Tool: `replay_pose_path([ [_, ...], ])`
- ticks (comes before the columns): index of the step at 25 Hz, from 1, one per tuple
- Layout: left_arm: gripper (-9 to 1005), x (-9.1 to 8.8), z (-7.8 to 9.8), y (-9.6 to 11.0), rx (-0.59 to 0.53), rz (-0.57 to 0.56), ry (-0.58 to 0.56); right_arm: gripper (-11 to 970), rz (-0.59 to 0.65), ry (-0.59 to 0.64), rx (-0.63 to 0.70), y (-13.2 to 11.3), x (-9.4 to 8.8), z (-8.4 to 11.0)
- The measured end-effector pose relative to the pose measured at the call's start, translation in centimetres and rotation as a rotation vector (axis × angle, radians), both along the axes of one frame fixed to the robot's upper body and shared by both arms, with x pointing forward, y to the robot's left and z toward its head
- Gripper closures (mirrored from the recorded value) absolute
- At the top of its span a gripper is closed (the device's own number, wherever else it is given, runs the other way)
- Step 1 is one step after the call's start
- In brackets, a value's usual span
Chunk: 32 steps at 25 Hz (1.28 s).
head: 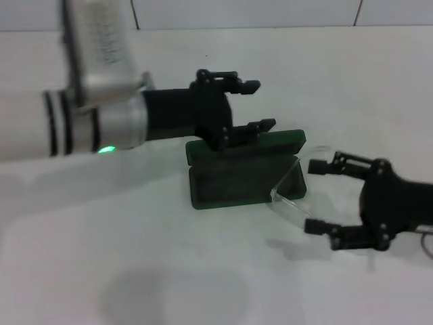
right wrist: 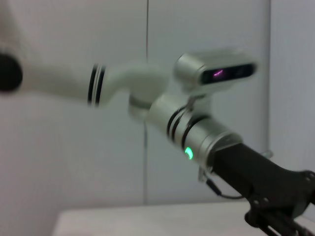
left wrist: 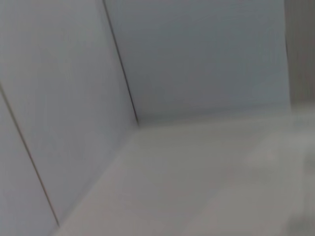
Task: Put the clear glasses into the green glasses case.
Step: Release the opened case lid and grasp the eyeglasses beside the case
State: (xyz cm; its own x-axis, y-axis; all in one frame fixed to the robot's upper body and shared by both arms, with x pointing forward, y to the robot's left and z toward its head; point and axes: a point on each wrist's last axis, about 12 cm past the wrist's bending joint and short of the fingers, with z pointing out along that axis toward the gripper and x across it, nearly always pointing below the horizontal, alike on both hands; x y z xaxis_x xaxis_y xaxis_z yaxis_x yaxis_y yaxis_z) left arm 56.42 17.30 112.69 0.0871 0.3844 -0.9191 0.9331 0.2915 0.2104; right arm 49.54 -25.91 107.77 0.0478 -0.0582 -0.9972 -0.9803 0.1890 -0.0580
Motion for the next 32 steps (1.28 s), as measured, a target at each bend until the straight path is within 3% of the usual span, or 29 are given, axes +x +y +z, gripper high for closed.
replay_pose_path([
  [4, 378, -2.8, -1.4, 2.9, -0.177, 0.072, -0.026, 114, 0.075, 0.115, -0.051, -0.7, 1.3, 3.5],
  [7, 379, -4.5, -2.9, 4.7, -0.273, 0.145, -0.055, 115, 0.124, 0.229, -0.218, 0.0, 2.4, 6.5],
  [10, 380, -5.7, -4.3, 5.9, -0.371, 0.197, -0.051, 118, 0.070, 0.334, -0.422, 1.1, 3.2, 8.3],
  [15, 381, -6.6, -5.8, 7.9, -0.450, 0.281, -0.035, 127, -0.051, 0.386, -0.718, 3.9, 5.1, 10.1],
  [22, 384, -6.5, -6.4, 8.8, -0.483, 0.314, -0.030, 140, -0.097, 0.424, -0.936, 7.3, 6.3, 10.6],
  [32, 387, -6.4, -6.2, 8.8, -0.484, 0.301, -0.042, 159, -0.116, 0.377, -1.146, 11.8, 6.1, 7.8],
])
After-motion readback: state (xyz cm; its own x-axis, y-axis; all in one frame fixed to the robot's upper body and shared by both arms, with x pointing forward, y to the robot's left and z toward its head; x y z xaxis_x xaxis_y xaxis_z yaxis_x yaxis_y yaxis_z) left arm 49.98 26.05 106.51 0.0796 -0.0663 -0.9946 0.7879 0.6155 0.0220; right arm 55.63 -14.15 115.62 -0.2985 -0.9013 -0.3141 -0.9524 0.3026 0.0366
